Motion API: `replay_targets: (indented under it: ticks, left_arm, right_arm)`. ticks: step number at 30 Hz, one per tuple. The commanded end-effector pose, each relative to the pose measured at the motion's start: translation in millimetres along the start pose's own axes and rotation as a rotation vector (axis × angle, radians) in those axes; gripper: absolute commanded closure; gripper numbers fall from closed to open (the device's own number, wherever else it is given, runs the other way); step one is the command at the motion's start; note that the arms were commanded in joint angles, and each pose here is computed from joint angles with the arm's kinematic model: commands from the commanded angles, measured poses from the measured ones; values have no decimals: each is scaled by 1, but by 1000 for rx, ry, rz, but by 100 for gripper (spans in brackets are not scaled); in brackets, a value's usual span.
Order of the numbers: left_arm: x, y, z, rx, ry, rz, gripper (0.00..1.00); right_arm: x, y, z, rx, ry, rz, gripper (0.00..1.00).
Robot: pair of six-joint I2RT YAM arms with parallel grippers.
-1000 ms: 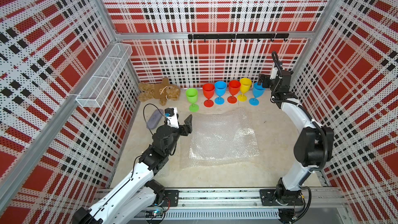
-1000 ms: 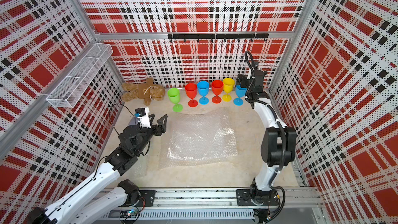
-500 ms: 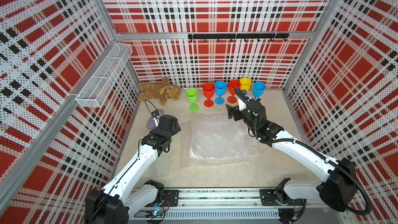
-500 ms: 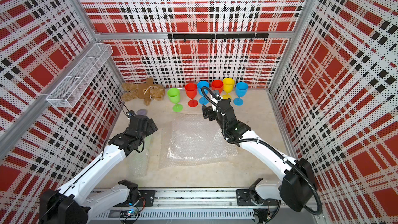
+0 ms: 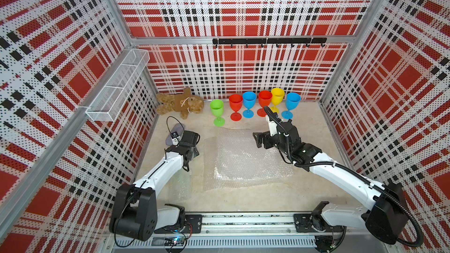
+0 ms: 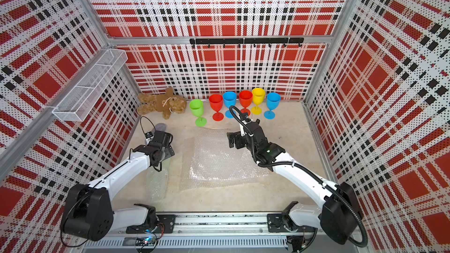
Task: Unpack wine glasses from bubble wrap
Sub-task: Pick up the bubble wrap from the center of the board.
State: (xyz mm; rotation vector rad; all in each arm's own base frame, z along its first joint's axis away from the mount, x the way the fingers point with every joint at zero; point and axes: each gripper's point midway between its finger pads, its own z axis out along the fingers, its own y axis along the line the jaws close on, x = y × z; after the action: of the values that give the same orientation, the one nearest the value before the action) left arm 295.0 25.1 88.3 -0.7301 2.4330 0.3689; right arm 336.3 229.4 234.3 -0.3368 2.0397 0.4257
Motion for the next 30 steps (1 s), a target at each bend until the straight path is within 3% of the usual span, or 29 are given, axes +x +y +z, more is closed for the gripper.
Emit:
replay_targets:
  ticks: [1, 7, 11, 16, 22, 27, 30]
  left_arm:
    - [-1, 1, 9, -10, 9, 7, 2]
    - [13, -38, 28, 114, 132, 48, 2]
    - [15, -45, 39, 110, 161, 57, 0]
    - [8, -44, 38, 107, 151, 34, 12]
    - [-17, -33, 8, 117, 49, -32, 31]
    - [-58, -32, -40, 205, -79, -99, 30]
    - [-87, -43, -84, 343, -152, -116, 28]
  right_arm:
    - [-9, 11, -7, -56, -33, -1, 0]
    - [-9, 19, -7, -104, -40, 7, 0]
    - [-7, 21, -6, -113, -37, 10, 0]
    - [-7, 20, -7, -108, -34, 7, 0]
    - [-15, 21, -13, -108, -41, 21, 0]
    - [-18, 24, -19, -126, -22, 38, 0]
    - [-21, 21, -27, -108, -14, 37, 0]
